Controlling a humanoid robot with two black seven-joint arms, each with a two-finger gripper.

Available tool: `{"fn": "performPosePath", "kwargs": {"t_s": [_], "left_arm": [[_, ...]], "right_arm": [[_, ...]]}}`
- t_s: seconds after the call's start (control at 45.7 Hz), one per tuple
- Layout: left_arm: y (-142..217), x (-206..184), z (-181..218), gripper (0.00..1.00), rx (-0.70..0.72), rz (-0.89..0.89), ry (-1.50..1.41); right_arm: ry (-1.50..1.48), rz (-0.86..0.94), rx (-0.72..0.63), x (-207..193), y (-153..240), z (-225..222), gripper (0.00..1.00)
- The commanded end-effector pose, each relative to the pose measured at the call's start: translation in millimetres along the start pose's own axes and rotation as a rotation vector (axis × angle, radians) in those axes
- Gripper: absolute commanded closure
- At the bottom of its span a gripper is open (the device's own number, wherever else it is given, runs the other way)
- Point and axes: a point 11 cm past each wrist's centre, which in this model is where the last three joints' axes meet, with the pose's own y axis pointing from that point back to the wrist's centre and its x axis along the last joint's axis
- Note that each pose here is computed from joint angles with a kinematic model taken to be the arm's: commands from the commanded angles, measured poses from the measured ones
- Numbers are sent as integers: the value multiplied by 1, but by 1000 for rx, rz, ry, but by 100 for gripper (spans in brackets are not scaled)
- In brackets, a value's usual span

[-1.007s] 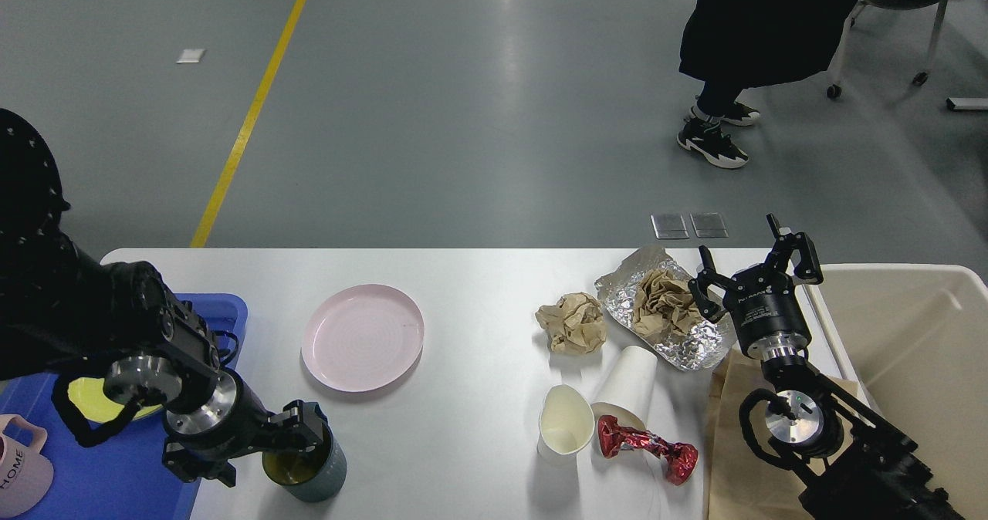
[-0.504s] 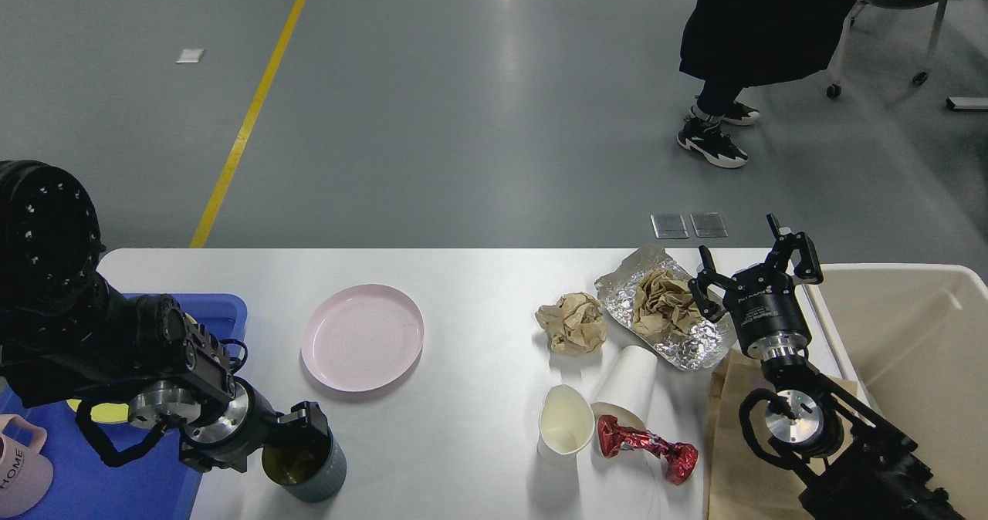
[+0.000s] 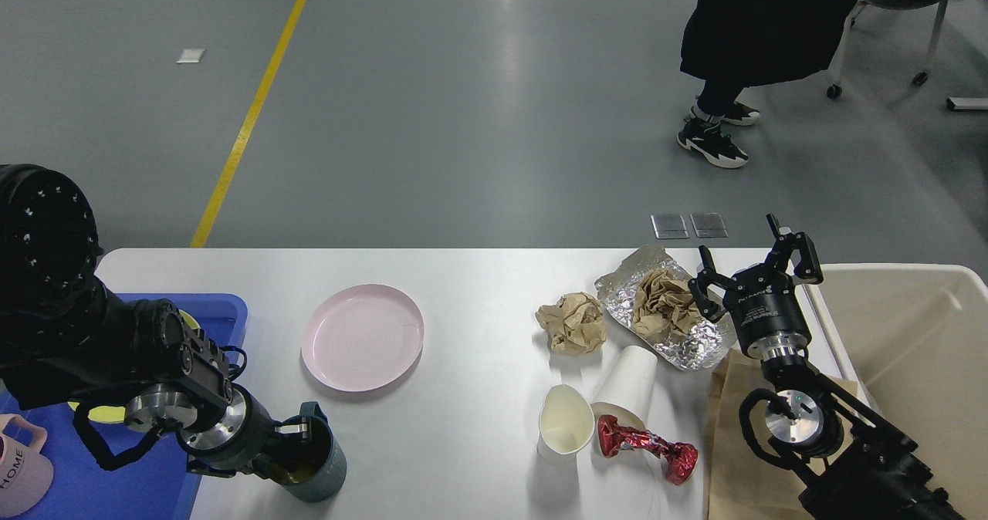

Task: Tidy desktop
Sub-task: 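Lift the teal mug with the left gripper and carry it toward the tray corner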

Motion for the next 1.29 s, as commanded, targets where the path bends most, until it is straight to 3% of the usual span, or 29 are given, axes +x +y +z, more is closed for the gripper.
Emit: {"fn": "performPosePath", "kwargs": {"t_s": [0.0,0.372,0.569,0.876,1.27], "left_arm": [[-1,1,-1,100,2,2,2],[2,3,-1,100,-4,0,11],[29,9,-1,100,-25,-66,40],[143,25,25,100,-62,-66,-22],[279,-2,75,100,-163,-112,-181]], "right_arm": [[0,0,0,0,0,0,0],[0,0,0,0,0,0,0],[1,1,0,0,0,0,0],[1,3,0,1,0,0,0],[1,3,0,1,0,0,0]]}}
